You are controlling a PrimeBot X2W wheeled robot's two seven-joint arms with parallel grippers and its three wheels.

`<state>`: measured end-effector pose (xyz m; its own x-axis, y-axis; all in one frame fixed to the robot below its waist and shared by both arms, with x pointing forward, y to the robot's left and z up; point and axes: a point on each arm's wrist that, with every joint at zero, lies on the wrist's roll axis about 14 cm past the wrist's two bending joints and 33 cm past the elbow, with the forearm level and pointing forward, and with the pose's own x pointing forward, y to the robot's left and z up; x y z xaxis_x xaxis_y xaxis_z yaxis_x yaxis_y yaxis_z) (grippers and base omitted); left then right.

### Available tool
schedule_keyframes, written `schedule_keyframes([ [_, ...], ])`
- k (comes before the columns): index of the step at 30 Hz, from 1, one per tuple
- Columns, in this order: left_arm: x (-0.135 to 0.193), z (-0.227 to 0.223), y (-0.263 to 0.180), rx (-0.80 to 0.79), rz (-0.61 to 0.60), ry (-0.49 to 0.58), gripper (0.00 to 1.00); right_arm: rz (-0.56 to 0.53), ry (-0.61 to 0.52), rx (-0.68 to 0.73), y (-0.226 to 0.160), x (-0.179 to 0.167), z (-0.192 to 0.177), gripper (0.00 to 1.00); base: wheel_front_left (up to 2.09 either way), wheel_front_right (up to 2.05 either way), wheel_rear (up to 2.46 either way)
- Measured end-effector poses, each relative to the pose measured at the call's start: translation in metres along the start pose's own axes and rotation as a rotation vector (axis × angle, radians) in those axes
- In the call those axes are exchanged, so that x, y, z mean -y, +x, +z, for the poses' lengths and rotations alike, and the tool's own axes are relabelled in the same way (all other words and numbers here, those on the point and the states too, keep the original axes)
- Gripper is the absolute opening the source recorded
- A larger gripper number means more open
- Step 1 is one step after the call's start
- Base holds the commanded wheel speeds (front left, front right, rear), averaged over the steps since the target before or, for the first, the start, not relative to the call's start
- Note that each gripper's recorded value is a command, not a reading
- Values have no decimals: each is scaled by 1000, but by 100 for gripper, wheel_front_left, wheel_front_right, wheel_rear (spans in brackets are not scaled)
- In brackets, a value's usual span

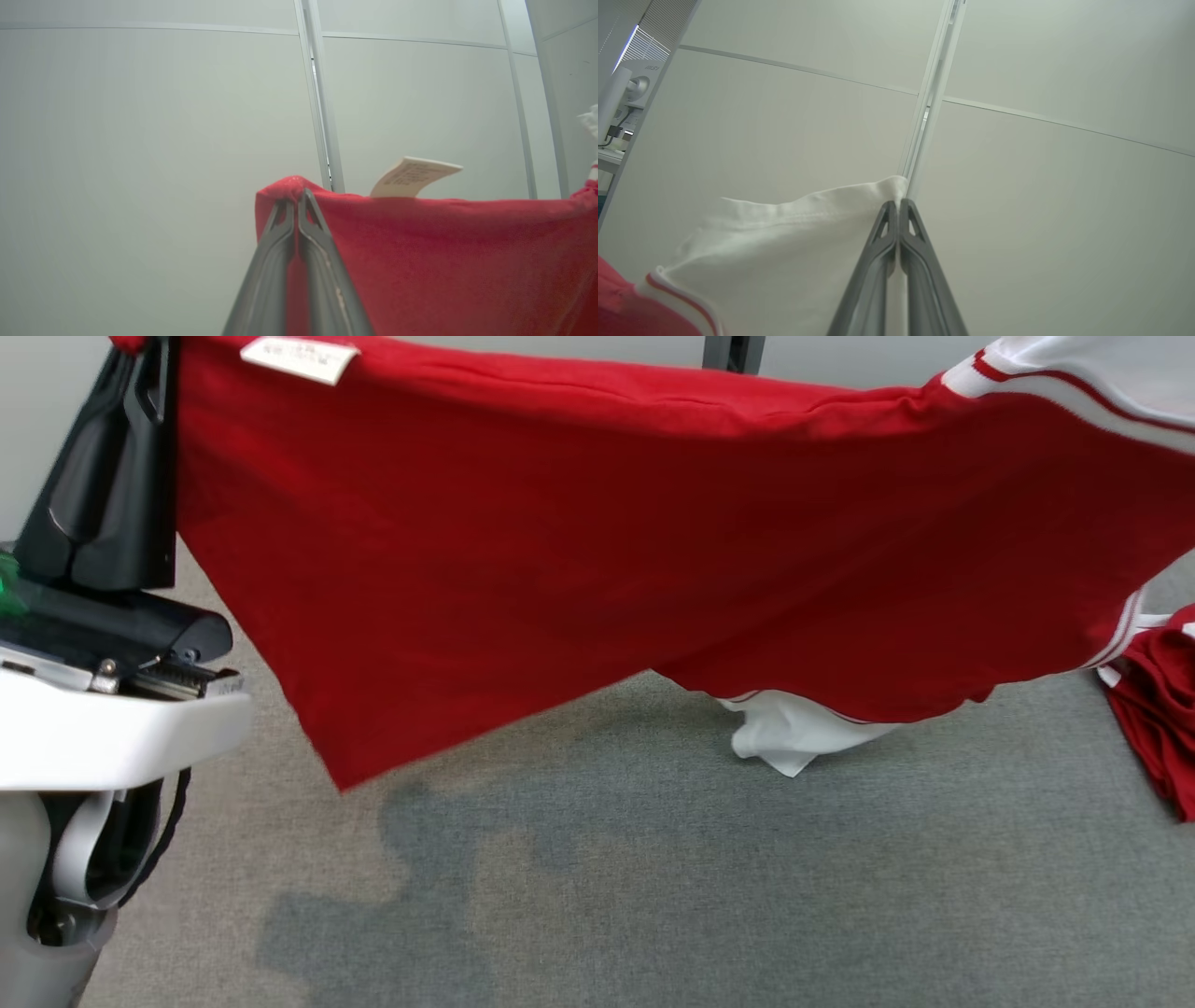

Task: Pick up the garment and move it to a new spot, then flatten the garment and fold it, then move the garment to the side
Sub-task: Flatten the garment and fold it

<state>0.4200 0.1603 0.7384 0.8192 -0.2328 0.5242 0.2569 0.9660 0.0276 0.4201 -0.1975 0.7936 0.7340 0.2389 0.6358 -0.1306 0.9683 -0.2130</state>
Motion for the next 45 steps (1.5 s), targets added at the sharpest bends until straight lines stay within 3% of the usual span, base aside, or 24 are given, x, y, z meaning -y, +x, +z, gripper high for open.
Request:
schedule_keyframes([
  [8, 16, 12, 10, 19, -43, -1, 0, 11, 0, -11, -1, 2, 14, 0, 0, 0, 0],
  [16, 25, -16, 28, -28, -76, -56, 0, 63, 44, -97, 19, -7, -23, 0, 0, 0, 0],
  [27, 1, -66, 111, -6, -52, -94, 0, 108, 87, -72, 114, -5, -67, 0, 0, 0, 0],
  [36, -37, -90, 171, 46, 53, -126, 0, 35, 275, 51, 190, -6, -76, 0, 0, 0, 0],
  [45, -46, -178, 167, -157, 123, -247, 0, 43, 316, -167, 183, -31, -156, 0, 0, 0, 0],
])
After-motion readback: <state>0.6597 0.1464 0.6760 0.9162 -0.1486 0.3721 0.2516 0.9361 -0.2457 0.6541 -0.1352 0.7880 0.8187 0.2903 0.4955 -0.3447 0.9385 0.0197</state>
